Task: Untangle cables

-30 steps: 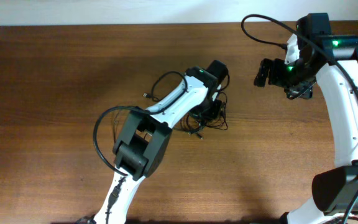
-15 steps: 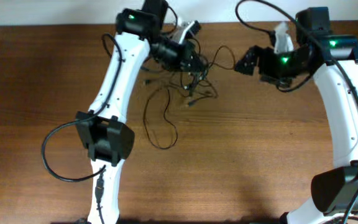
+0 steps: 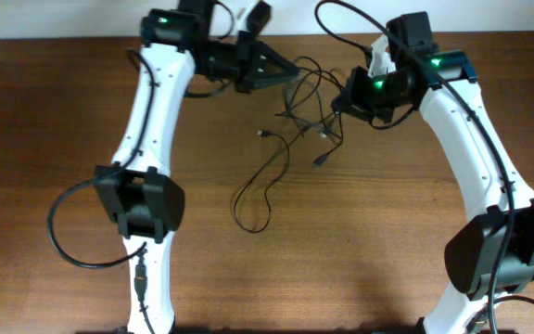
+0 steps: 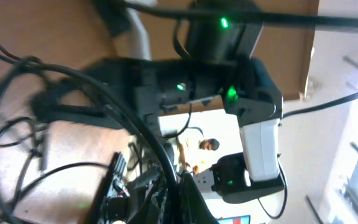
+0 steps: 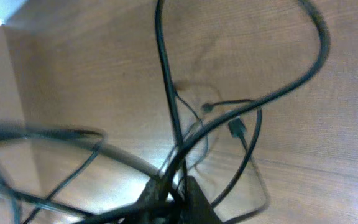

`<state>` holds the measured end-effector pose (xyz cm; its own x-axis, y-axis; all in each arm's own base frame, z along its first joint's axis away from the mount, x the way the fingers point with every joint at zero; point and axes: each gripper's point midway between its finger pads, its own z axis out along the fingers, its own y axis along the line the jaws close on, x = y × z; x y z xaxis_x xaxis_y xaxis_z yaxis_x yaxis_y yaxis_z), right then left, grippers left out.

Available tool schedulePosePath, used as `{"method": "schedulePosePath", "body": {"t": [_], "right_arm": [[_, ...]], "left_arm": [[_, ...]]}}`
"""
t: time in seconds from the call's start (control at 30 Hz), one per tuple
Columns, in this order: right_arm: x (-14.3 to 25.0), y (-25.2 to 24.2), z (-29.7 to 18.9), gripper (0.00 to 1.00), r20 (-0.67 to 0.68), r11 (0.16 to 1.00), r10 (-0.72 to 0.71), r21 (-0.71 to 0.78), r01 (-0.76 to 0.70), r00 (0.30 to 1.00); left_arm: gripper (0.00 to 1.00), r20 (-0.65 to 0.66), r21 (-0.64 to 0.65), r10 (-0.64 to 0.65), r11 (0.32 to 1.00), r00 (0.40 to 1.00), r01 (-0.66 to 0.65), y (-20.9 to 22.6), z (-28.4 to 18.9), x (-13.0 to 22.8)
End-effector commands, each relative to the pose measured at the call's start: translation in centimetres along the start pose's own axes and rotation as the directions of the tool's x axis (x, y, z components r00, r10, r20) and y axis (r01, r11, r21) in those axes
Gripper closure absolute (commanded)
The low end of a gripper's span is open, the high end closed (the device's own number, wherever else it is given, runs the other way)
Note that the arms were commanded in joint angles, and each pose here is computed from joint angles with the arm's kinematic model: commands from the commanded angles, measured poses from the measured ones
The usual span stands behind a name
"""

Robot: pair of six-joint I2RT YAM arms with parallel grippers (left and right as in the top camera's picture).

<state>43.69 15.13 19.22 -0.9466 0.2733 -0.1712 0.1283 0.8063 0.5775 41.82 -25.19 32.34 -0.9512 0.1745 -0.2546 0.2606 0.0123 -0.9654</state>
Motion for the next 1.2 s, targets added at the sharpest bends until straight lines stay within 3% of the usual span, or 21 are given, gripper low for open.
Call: {"method": "schedulePosePath", "body": {"t": [0.0,0.07,0.13,0.17,0.2,0.27,0.33,0.4,0.43,0.47,0.5,0.53,0.6,0.67,0.7,0.77,0.83,0.93,1.03,1.07,1.17], "right_arm": [[-1.5,-6.8,-1.7,0.96,0.04,0.983,0.081,0.164,-0.086,0.996],[-1.3,-9.2,-3.0,0.96,0.015,0.977,0.078,0.198,-0.079,0.997],[-1.2,-11.4,-4.2,0.96,0.002,0.971,0.095,0.221,-0.093,0.996],[-1.0,-11.2,-4.5,0.96,-0.027,0.985,0.037,0.17,-0.031,0.999],[-0.6,-10.7,-4.5,0.96,-0.051,0.99,0.004,0.14,0.003,0.999],[0.2,-10.7,-4.5,0.96,-0.087,0.99,-0.029,0.134,0.04,0.996],[0.6,-10.7,-5.7,0.96,-0.101,0.986,-0.086,0.132,0.099,0.991],[0.1,-10.9,-8.0,0.96,-0.052,0.987,-0.069,0.139,0.075,0.996],[0.1,-10.5,-8.9,0.95,-0.033,0.989,-0.066,0.133,0.07,0.997],[0.7,-9.3,-9.7,0.86,-0.028,0.992,-0.076,0.098,0.078,0.997],[1.3,-8.7,-10.1,0.58,-0.035,0.994,-0.072,0.075,0.075,0.997],[2.0,-8.5,-10.3,0.16,-0.056,0.996,-0.057,0.072,0.061,0.997],[2.9,-8.3,-10.1,0.01,-0.092,0.995,-0.059,0.075,0.066,0.994],[2.9,-9.4,-10.1,0.01,-0.089,0.987,-0.049,0.147,0.062,0.995],[1.9,-12.1,-11.0,0.01,-0.025,0.961,0.06,0.272,-0.051,0.998],[0.4,-14.9,-12.7,0.01,0.071,0.938,0.157,0.301,-0.172,0.985],[-0.4,-18.7,-15.3,0.01,0.153,0.908,0.255,0.301,-0.291,0.955],[0.0,-21.0,-17.0,0.01,0.184,0.882,0.319,0.302,-0.363,0.93],[0.3,-21.0,-16.9,0.01,0.173,0.88,0.325,0.305,-0.364,0.93],[0.5,-21.0,-16.9,0.01,0.164,0.878,0.331,0.306,-0.367,0.929],[0.7,-20.9,-16.9,0.01,0.153,0.885,0.314,0.311,-0.347,0.937]], "left_arm": [[1.0,0.177,-0.055,0.04,0.998,0.983,-0.031,-0.4,-8.6,-2.2],[1.0,0.279,-0.313,0.034,0.948,0.96,0.057,4.2,-14.3,-2.8],[1.0,0.319,-0.594,-0.014,0.776,0.948,0.212,9.6,-18.5,-1.4],[1.0,0.321,-0.742,-0.054,0.606,0.946,0.286,12.4,-20.9,0.4],[1.0,0.314,-0.798,-0.072,0.52,0.947,0.304,13.4,-21.7,1.2],[1.0,0.237,-0.859,-0.061,0.454,0.97,0.238,14.0,-21.7,1.9],[1.0,0.195,-0.972,-0.083,0.116,0.977,0.203,15.8,-26.3,3.7],[1.0,0.318,-0.944,-0.096,-0.123,0.943,0.306,15.7,-30.0,5.1],[1.0,0.322,-0.943,-0.095,-0.114,0.942,0.312,15.7,-29.8,5.0],[1.0,0.316,-0.947,-0.096,-0.091,0.944,0.308,15.8,-29.3,4.8],[1.0,0.249,-0.968,-0.096,-0.004,0.964,0.25,15.9,-27.2,4.2],[1.0,0.112,-0.98,-0.082,0.158,0.99,0.123,15.7,-23.5,3.3],[1.0,0.043,-0.955,-0.048,0.291,0.998,0.055,15.2,-20.1,2.5],[1.0,0.007,-0.911,-0.014,0.412,1.0,0.012,14.4,-17.1,1.9],[1.0,-0.05,-0.859,0.034,0.509,0.998,-0.06,13.5,-13.7,1.3],[0.99,-0.118,-0.839,0.082,0.524,0.99,-0.144,13.4,-10.0,0.6],[0.65,-0.18,-0.805,0.132,0.549,0.975,-0.223,13.9,-2.6,-0.3],[0.36,-0.234,-0.745,0.205,0.59,0.95,-0.311,17.1,8.3,-1.1],[0.32,-0.329,-0.735,0.28,0.524,0.902,-0.431,22.4,16.3,-0.1],[0.32,-0.371,-0.758,0.285,0.457,0.884,-0.465,24.9,18.4,0.8],[0.32,-0.418,-0.78,0.306,0.362,0.856,-0.51,27.7,20.8,1.8]]}}
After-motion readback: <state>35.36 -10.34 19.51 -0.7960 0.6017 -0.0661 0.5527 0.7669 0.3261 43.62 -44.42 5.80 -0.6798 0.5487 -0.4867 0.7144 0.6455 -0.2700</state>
